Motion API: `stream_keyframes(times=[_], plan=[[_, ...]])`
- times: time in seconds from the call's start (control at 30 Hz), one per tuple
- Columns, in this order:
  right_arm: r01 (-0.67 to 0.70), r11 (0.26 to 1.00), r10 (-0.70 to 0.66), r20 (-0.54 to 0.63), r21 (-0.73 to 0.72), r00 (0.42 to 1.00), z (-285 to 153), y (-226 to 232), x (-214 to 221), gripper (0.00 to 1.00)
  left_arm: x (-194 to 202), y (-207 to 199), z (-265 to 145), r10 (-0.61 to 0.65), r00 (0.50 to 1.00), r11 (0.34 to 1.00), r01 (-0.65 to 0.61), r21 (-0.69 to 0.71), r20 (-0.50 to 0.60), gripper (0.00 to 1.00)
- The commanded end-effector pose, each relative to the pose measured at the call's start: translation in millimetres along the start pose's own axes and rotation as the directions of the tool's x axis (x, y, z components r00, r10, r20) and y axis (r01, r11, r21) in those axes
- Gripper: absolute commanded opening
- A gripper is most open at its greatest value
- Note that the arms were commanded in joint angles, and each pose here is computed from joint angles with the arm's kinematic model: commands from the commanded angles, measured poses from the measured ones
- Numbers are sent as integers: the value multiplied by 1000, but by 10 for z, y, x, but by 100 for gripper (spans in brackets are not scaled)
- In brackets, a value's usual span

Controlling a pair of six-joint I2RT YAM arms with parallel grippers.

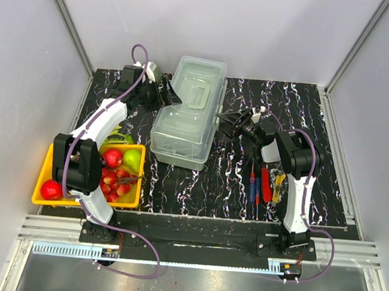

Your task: Pack the tool kit

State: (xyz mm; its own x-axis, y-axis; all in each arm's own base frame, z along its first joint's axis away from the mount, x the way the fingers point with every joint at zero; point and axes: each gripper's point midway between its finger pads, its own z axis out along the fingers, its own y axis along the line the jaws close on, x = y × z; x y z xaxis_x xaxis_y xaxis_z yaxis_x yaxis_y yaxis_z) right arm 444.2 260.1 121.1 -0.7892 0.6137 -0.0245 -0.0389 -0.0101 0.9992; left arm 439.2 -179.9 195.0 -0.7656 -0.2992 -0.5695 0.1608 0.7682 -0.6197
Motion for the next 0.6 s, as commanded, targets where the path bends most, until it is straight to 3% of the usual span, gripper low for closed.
stream_keyframes(times=[0.0, 0.57], plan=[[120, 985, -132, -94, -120, 987, 124, 475, 422, 42, 478, 37, 185, -20, 989, 1000, 16, -26, -149, 99], [131, 989, -129, -31, 72, 991, 153, 281, 285, 33, 598, 178, 220, -38, 983, 995, 22, -93, -181, 99]])
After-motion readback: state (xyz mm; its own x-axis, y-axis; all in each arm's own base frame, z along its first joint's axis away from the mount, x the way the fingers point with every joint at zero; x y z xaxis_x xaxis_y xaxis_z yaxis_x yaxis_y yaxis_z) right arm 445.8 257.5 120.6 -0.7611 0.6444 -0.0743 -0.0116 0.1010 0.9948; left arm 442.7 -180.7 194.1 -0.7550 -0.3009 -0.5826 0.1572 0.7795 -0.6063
